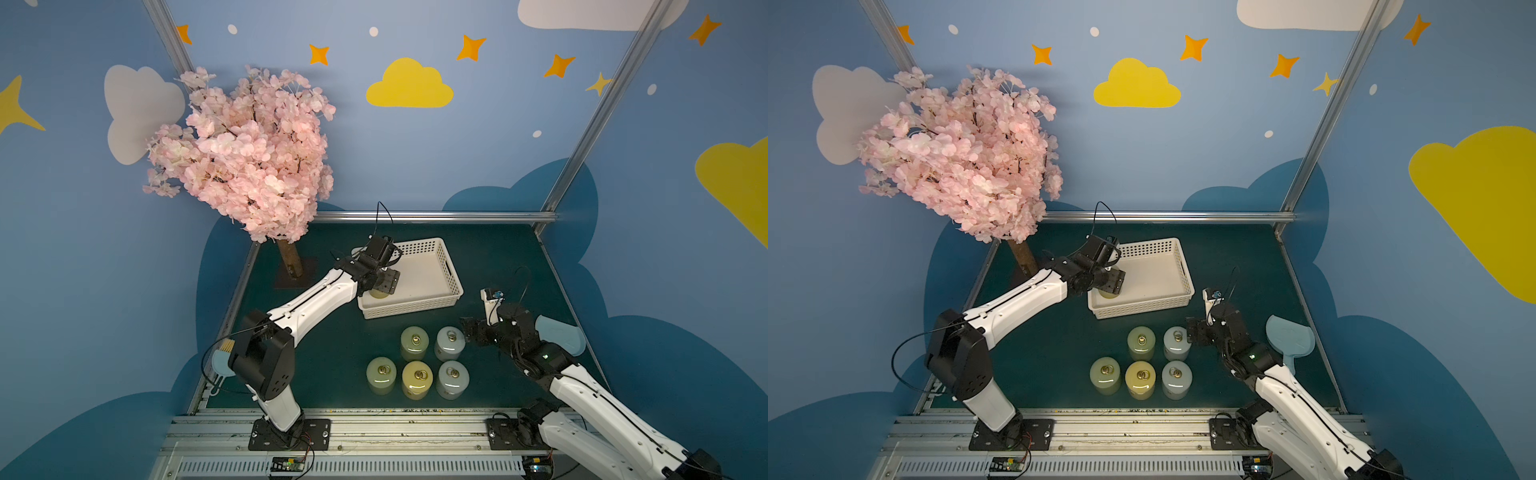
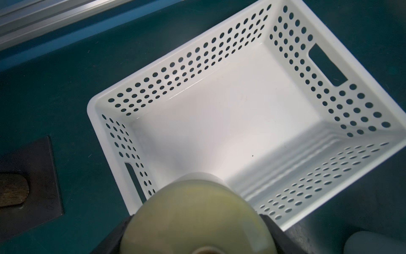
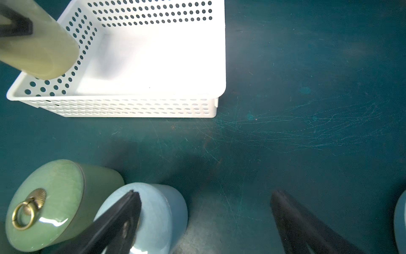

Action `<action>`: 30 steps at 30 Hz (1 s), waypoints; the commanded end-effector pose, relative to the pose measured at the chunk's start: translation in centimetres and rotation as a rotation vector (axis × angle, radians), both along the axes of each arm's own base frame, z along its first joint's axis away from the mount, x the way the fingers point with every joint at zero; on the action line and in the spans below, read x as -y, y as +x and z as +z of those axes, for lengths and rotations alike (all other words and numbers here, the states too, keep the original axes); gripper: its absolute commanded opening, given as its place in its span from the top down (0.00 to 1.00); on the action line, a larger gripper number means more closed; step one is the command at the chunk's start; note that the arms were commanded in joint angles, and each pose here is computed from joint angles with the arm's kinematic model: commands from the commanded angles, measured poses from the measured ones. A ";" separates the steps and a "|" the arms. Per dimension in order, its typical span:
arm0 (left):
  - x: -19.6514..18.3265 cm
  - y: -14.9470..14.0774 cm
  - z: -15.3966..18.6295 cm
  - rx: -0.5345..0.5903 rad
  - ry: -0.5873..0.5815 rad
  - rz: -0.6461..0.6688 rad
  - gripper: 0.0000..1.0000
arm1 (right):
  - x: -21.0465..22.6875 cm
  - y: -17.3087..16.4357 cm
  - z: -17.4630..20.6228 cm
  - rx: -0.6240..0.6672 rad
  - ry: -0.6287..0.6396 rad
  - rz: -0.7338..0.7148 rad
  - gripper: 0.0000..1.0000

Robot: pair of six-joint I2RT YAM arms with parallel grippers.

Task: Take the tea canister out of the basket
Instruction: Pick up the tea canister from the basket, then place the tea canister at the center of the board.

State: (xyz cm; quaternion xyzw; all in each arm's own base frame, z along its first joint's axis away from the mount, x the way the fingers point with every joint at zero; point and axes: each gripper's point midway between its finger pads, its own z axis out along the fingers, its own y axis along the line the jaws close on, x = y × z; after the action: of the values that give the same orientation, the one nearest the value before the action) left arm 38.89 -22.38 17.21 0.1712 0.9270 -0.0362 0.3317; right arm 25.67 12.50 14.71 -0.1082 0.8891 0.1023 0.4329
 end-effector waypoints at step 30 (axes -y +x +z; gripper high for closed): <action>0.8 -10.9 2.2 0.097 -0.119 -0.134 0.45 | 0.2 0.0 0.4 0.026 0.018 -0.011 0.02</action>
State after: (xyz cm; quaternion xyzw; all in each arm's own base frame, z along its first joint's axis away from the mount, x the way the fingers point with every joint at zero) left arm 27.14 -22.52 16.37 0.2346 0.9119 -0.0816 0.3268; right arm 25.62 12.44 14.95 -0.1069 0.8870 0.1039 0.4370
